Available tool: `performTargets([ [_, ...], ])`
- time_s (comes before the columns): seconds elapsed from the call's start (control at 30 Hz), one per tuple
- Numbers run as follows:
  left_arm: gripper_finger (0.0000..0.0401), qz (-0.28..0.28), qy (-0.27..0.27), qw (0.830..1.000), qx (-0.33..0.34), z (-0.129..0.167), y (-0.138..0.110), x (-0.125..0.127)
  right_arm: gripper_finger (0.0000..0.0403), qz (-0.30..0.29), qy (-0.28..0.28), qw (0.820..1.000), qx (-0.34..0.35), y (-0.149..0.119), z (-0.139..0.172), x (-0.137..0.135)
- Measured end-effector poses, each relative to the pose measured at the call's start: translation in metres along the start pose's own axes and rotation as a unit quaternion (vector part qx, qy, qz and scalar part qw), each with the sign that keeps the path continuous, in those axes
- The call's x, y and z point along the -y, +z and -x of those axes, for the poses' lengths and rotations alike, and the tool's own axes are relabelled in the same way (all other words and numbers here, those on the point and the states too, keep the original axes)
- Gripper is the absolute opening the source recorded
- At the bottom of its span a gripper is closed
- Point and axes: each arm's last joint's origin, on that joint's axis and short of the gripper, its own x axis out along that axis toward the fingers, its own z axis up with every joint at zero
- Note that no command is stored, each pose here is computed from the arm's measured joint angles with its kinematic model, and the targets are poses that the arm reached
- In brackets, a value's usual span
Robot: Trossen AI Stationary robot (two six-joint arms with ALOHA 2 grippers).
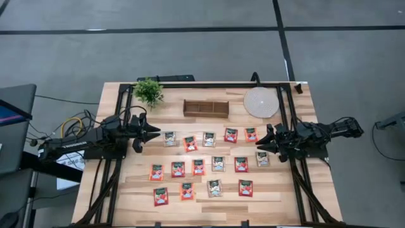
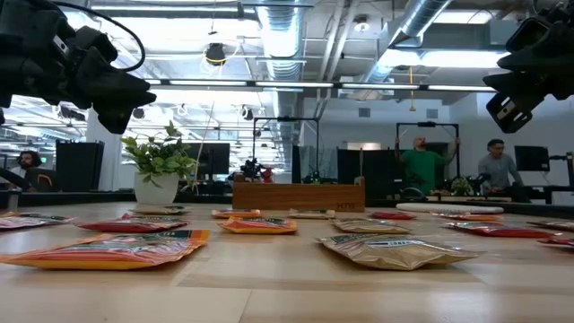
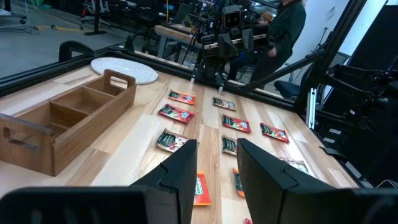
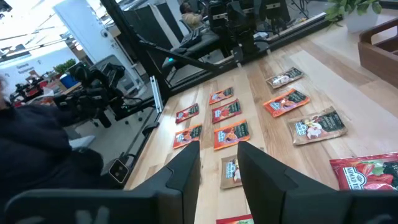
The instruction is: Pick & Place Tea
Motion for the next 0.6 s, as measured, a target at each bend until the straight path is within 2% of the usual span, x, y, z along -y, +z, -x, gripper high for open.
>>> performTargets([
  [0.6, 0.0105, 0.000, 0.000, 1.000, 0.000, 0.0000, 0.0000, 0.0000, 0.0102, 0.000, -0.003, 1.000, 0.003, 0.0005, 0.0000, 0.0003],
])
